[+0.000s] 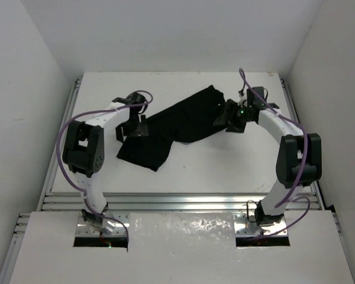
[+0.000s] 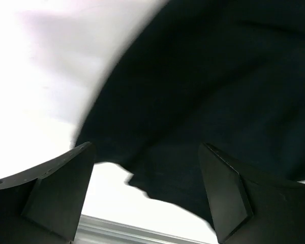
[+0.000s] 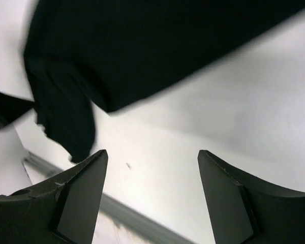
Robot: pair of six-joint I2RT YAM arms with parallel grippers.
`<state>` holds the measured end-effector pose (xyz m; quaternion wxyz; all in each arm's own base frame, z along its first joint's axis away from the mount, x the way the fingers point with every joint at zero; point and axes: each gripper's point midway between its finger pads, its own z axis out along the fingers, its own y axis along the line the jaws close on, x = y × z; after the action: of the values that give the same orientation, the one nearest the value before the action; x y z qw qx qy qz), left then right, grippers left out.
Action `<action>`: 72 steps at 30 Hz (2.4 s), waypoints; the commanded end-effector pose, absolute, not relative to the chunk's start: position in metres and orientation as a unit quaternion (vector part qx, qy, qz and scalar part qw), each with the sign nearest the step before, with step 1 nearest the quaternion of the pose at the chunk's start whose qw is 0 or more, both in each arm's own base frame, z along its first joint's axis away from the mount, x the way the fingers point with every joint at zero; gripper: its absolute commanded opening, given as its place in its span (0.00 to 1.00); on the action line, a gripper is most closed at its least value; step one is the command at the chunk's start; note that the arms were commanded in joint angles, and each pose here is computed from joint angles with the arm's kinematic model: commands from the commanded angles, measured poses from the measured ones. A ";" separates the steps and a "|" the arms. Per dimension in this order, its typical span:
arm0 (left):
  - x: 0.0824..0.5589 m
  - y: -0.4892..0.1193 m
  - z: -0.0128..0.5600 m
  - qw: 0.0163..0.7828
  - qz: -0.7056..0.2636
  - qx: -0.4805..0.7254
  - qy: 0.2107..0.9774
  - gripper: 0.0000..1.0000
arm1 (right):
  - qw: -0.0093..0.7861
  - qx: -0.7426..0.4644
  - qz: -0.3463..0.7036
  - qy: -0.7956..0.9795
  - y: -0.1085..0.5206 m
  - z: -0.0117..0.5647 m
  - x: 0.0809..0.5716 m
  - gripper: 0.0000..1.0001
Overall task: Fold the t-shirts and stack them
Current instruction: Rotate the tshirt 90 degrees, then grab the bottom of the folded rectangular tshirt with both arms
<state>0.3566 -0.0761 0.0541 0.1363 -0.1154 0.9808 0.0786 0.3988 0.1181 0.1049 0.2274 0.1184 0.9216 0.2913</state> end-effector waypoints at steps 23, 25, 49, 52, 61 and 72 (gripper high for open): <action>0.298 -0.106 -0.019 0.034 0.088 -0.038 0.995 0.36 | 0.135 0.115 0.238 0.955 0.127 0.051 0.378 0.73; 0.282 -0.114 -0.021 0.018 0.082 -0.037 0.996 0.36 | 0.147 0.133 0.219 0.955 0.123 0.048 0.409 0.73; 0.198 -0.286 0.008 -0.070 -0.090 0.073 0.991 0.61 | 0.292 0.037 0.438 0.849 0.248 0.048 0.628 0.74; 0.228 -0.296 0.044 -0.022 -0.092 0.080 0.992 0.71 | 0.327 0.022 0.405 0.854 0.222 0.085 0.629 0.81; 0.344 -0.227 0.127 0.136 -0.124 -0.011 0.983 0.83 | 0.285 0.036 0.300 0.910 0.144 0.153 0.535 0.90; 0.282 -0.158 0.113 0.125 -0.160 -0.149 0.968 0.76 | 0.163 0.062 0.364 0.915 0.189 0.131 0.256 0.75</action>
<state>0.2960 -0.1542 0.0839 0.0879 -0.1299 0.9826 -0.0992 0.2985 0.1709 0.1332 0.1810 0.0670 0.9211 0.3381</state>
